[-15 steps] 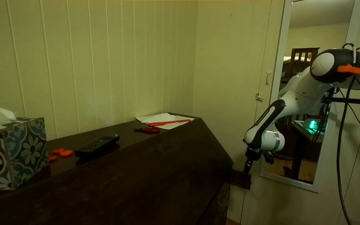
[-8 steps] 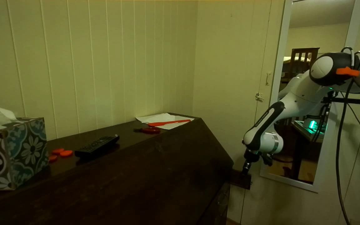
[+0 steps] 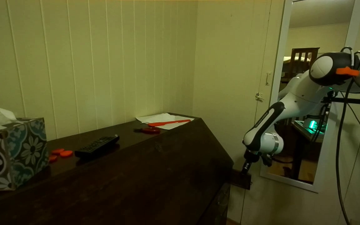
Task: Push out the compartment on the far right side of the dresser
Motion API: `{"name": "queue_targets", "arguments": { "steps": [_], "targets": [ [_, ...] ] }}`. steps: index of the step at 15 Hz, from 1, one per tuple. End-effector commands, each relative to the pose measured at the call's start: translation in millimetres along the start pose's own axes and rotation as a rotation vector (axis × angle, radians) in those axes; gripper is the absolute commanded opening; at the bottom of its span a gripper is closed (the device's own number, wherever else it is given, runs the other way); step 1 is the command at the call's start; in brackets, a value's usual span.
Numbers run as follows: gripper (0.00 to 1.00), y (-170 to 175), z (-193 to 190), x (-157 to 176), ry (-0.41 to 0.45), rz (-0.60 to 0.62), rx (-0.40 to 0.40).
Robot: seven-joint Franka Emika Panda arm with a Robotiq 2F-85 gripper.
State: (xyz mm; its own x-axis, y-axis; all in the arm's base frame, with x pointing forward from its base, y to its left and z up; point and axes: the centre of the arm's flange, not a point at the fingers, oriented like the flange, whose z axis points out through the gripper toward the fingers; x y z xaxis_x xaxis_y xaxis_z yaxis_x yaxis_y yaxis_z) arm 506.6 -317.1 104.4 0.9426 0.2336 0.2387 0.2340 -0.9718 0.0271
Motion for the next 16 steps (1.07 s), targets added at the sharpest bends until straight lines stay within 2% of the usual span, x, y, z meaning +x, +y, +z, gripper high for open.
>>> {"name": "queue_targets", "arguments": {
  "steps": [1, 12, 16],
  "targets": [
    [0.06, -6, -3, -22, 0.0, 0.048, -0.021],
    [0.06, 0, -15, -104, -0.025, 0.114, -0.02],
    [0.06, 1, -17, -122, -0.028, 0.124, -0.01]
  ]
}}
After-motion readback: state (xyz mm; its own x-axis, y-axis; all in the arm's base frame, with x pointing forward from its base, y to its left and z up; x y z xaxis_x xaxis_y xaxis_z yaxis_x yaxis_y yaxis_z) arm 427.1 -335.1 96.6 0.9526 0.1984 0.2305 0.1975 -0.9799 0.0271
